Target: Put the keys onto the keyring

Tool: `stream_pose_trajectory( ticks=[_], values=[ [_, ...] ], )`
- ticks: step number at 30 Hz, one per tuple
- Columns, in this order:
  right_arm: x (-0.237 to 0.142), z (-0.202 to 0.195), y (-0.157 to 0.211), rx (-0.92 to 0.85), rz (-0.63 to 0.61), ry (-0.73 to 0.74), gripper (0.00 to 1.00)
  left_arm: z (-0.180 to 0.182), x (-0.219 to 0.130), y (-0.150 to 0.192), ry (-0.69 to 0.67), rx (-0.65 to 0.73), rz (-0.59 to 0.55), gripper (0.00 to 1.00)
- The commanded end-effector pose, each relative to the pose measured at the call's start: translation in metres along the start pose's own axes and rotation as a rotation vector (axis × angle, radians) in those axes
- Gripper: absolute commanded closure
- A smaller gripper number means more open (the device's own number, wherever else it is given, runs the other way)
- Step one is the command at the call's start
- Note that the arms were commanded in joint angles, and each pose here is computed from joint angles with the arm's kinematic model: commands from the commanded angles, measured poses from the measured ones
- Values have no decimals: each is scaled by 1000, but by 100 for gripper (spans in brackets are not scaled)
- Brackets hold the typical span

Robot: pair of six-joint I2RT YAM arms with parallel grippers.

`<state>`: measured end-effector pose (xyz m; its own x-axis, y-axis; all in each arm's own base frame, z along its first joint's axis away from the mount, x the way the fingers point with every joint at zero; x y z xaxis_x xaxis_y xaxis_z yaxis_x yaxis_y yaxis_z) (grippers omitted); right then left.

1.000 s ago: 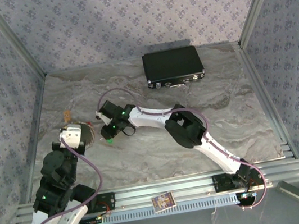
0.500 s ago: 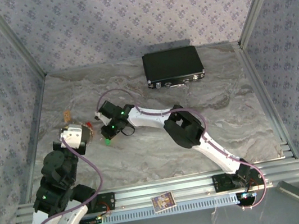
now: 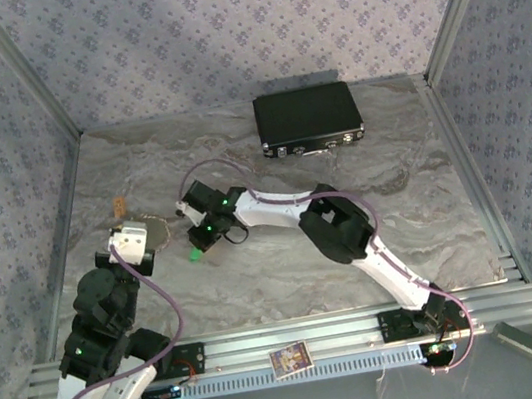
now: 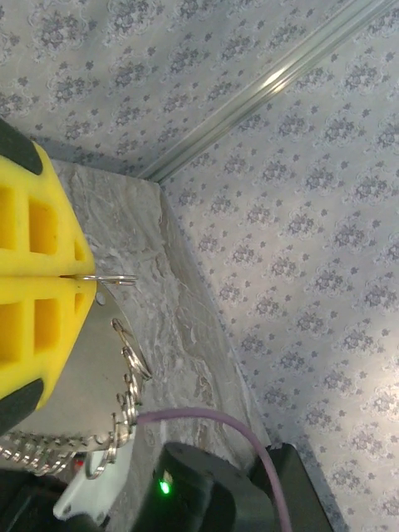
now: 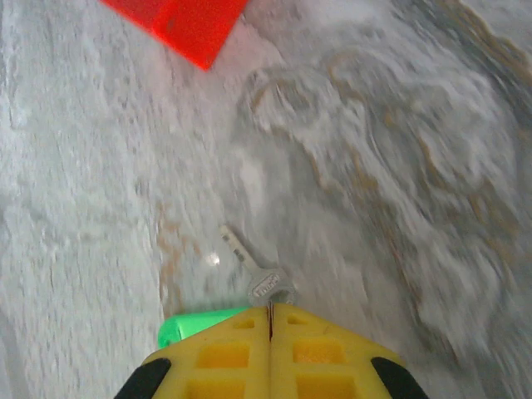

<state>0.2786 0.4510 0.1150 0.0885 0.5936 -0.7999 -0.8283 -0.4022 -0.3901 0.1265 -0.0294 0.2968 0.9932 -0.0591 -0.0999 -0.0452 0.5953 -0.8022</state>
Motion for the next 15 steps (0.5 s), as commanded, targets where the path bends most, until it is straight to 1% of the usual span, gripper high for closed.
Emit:
stream_pose_trajectory(
  ticks=[1,6,10,15],
  values=[
    [-52,9,-1,-53,-103,25,100,0,0,-7,34,-40,-38,100],
    [-99,-7,38,-73,-154,116,100,-12,9,-11,136,-68,-60,100],
    [-137,-21,73,-113,-220,171,100,-23,17,-20,253,-84,-98,100],
    [-187,-24,99,-236,-314,171,100,-38,26,-30,397,-115,-148,100]
  ],
)
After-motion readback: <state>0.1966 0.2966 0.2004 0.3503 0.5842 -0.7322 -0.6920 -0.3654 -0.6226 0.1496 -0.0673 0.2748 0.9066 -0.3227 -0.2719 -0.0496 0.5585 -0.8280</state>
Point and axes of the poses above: each hand's point on the last joint's axis, 136 mm out from that joint toward the fingers, its own x axis out along the fingers, its own z axis along the line the jaws close on, y = z × x, the point moved 9 cm from there along -x, back along the fingers, and after that the axes turned 14 degrees about x, right-handed, at the moved point
